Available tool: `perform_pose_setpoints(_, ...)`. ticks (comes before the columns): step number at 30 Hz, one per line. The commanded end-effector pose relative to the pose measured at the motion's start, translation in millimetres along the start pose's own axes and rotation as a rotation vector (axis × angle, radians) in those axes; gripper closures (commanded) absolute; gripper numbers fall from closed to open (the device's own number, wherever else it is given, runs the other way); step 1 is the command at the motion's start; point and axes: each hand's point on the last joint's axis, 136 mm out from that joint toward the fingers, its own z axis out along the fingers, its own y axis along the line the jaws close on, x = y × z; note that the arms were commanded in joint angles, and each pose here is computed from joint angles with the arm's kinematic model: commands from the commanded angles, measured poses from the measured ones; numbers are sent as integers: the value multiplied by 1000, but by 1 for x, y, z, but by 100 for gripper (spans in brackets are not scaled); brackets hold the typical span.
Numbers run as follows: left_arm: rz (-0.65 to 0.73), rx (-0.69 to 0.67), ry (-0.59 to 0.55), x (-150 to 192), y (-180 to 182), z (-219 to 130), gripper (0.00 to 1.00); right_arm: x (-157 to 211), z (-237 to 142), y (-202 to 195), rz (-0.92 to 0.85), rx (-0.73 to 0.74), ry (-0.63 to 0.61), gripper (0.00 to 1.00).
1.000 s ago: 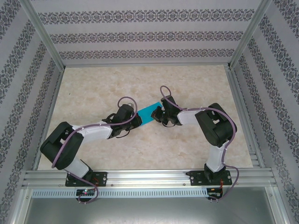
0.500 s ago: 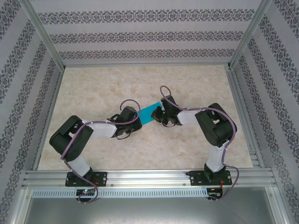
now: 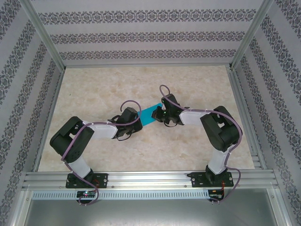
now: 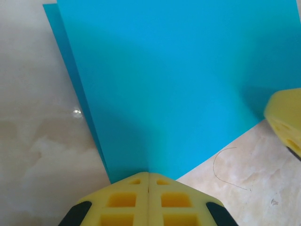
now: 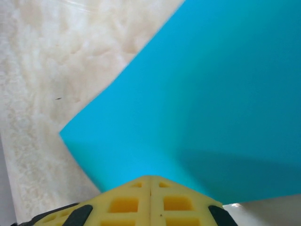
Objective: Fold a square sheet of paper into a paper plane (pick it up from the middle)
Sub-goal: First fold in half a square sheet of paper at the center of the table.
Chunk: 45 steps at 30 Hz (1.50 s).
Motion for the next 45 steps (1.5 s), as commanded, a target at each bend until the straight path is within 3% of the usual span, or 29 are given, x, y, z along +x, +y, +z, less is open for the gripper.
perform_pose_setpoints(1,-35,-101,32,8,25,4,100,11,-3,29,-49,-42,33,100)
perform_pose_setpoints(14,-84,-112,41,9,25,0,100,36,33,17,27,3,114,100)
perform_pose_setpoints(24,-26,85,-27,-13,-23,-14,100,42,38,-1,35,49,130,100)
perform_pose_setpoints(37,-58,-93,15,1,21,7,100,43,39,2,29,29,142,100)
perform_pose_setpoints(45,-111,-253,68,18,55,-1,100,28,32,-18,44,57,107,100)
